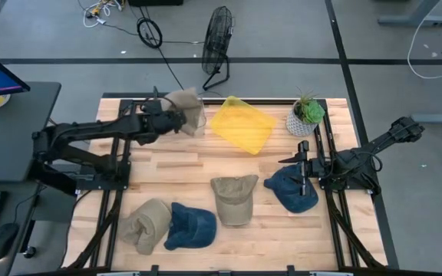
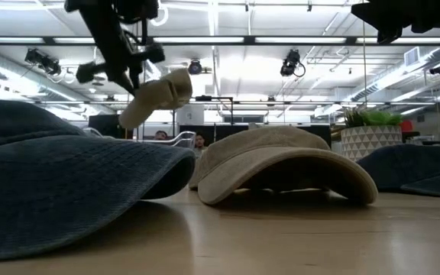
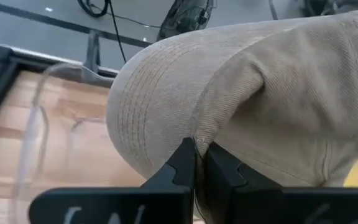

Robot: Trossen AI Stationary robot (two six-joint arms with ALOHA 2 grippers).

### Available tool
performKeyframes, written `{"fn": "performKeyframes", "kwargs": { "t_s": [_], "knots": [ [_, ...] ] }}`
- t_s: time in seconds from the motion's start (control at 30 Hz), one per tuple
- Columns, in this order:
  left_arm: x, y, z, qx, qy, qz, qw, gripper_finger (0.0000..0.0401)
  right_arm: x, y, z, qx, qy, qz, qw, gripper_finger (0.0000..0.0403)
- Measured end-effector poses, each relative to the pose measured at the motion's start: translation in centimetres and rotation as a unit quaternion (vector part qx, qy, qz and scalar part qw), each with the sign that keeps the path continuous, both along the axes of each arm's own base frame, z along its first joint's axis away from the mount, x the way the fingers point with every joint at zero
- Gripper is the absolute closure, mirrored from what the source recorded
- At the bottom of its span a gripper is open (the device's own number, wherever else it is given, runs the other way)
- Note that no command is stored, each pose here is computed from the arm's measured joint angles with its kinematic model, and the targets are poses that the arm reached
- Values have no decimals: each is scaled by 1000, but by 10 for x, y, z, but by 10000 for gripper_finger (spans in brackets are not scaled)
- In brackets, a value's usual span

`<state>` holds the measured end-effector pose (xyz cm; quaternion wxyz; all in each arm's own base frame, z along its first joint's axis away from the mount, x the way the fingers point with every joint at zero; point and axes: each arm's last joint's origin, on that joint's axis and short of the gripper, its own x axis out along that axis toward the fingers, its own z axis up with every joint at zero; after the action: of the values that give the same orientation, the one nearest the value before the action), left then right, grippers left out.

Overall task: Pick & Place hat
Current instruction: Put the top brown cap into the transparent bin

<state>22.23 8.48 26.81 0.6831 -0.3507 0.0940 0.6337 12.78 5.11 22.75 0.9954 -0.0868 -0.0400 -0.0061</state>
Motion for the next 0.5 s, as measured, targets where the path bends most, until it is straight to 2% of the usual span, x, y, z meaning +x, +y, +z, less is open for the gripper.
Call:
{"fn": "performKeyframes", "kwargs": {
  "t_s": [0.23,0.37,0.5],
  "knots": [
    [-16,1,-42,-51,-17,62,997,379,0,0,0,-3,1,0,1000,222],
    [-25,-2,-63,-68,-29,103,992,378,0,0,0,-3,1,0,1000,222],
    [-31,-3,-74,-72,-23,114,991,378,0,0,-1,-5,7,0,1000,222]
  ]
}}
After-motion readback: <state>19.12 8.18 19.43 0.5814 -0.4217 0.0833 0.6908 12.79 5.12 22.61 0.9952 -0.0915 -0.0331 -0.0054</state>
